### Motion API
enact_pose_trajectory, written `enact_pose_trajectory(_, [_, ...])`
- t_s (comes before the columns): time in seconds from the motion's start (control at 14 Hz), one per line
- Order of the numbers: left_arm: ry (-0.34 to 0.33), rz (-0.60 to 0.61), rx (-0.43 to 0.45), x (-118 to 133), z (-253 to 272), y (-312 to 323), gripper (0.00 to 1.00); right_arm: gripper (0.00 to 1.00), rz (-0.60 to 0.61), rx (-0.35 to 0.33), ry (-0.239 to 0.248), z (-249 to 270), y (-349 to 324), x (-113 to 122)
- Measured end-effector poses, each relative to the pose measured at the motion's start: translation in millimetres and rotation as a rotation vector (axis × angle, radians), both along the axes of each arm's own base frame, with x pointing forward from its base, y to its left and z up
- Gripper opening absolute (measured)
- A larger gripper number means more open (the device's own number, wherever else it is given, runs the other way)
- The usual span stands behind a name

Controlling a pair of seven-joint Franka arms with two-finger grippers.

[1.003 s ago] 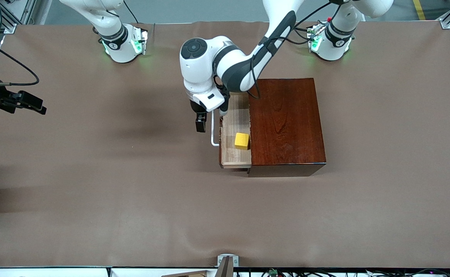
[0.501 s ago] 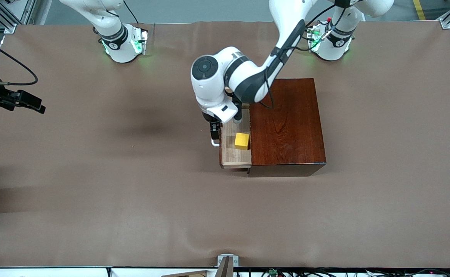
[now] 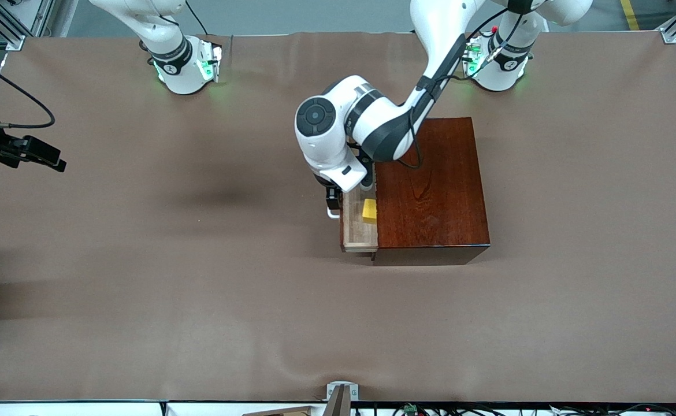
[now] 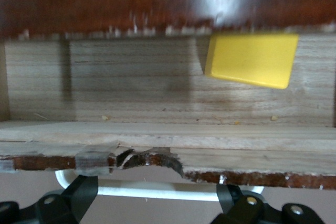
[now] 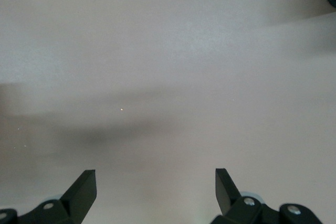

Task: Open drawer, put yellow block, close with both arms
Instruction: 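Push the drawer shut into the box with the left gripper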

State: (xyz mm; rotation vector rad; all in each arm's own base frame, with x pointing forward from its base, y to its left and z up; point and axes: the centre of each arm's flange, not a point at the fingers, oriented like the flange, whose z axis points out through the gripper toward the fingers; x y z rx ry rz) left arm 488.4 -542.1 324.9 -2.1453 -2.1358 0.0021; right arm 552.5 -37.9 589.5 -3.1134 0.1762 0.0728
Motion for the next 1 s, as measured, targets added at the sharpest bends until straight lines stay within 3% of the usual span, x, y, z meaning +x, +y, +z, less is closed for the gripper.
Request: enact_pose_trajectory(1.0, [0.136,0.035,0.129,24.2,-3.9,53.6,1.0,1.0,0.001,-0.001,-0.017,6.7,-0.1,1.1])
